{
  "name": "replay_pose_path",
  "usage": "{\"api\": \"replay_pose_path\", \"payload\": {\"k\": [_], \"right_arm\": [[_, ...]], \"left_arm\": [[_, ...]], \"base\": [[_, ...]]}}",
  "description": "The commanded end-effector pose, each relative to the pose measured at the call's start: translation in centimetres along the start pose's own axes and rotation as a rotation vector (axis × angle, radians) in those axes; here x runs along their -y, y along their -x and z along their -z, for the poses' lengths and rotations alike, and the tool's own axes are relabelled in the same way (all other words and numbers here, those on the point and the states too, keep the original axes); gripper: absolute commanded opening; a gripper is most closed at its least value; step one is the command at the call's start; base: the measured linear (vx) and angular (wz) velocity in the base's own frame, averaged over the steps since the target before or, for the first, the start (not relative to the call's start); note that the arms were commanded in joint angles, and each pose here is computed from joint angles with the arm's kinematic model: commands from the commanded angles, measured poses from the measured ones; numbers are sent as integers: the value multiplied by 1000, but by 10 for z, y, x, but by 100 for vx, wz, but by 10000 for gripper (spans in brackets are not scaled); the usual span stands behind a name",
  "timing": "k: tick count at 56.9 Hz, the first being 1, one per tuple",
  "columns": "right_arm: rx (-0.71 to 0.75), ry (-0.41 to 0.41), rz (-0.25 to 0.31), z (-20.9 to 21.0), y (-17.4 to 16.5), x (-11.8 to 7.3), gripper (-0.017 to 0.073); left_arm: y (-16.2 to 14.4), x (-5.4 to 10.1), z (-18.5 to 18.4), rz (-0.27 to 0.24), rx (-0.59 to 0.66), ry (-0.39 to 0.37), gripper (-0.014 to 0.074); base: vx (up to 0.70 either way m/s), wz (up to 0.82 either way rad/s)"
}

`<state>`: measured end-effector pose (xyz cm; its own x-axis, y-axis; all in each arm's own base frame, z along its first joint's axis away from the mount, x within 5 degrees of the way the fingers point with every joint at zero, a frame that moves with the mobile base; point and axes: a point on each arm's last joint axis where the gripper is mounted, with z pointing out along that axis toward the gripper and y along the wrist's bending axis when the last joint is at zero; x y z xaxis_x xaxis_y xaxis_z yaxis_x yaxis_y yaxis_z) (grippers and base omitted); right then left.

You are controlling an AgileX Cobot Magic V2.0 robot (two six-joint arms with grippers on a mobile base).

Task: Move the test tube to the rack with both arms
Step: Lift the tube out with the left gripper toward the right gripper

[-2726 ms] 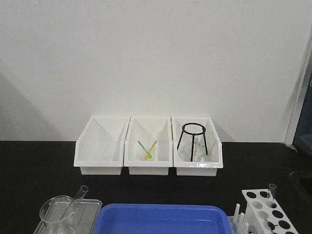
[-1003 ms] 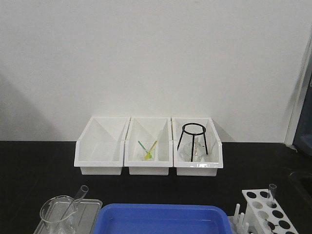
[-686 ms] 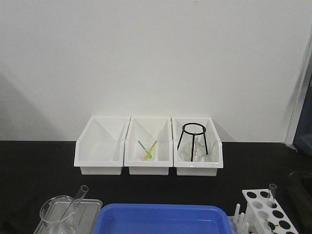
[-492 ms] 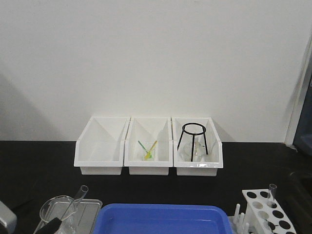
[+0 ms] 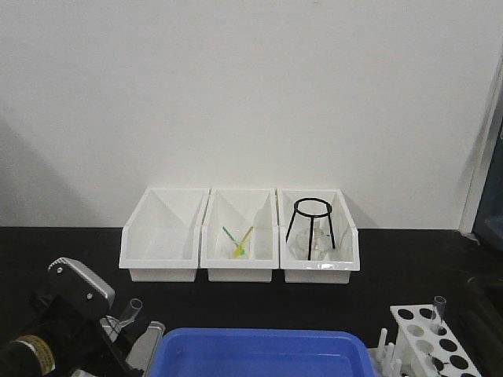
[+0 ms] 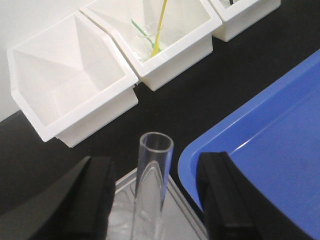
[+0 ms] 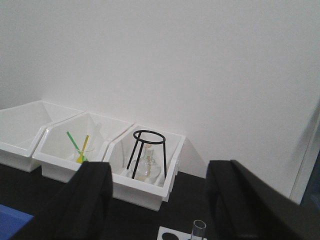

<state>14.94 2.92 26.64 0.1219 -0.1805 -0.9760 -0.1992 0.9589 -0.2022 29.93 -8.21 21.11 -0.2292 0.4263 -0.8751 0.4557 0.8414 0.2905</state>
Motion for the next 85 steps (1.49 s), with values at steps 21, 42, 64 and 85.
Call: {"api": "replay_pose_path", "payload": {"k": [21,42,64,85], "right_arm": [[126,-11,18,-2,19,2,459],[128,-11,18,-2,19,2,459],[130,92,-83,-3,19,-6,459],[39,585,-194,-42,35,-42,459]], "left_arm": [[21,-8,-36,-44,125,14,382],[45,-14,-18,-46,217,45,-9],[147,-20,76,94,578,-102,-8],[156,43,55,214,552,-606,-7]], "base": [[0,0],[0,0],[0,0],[0,0]]}}
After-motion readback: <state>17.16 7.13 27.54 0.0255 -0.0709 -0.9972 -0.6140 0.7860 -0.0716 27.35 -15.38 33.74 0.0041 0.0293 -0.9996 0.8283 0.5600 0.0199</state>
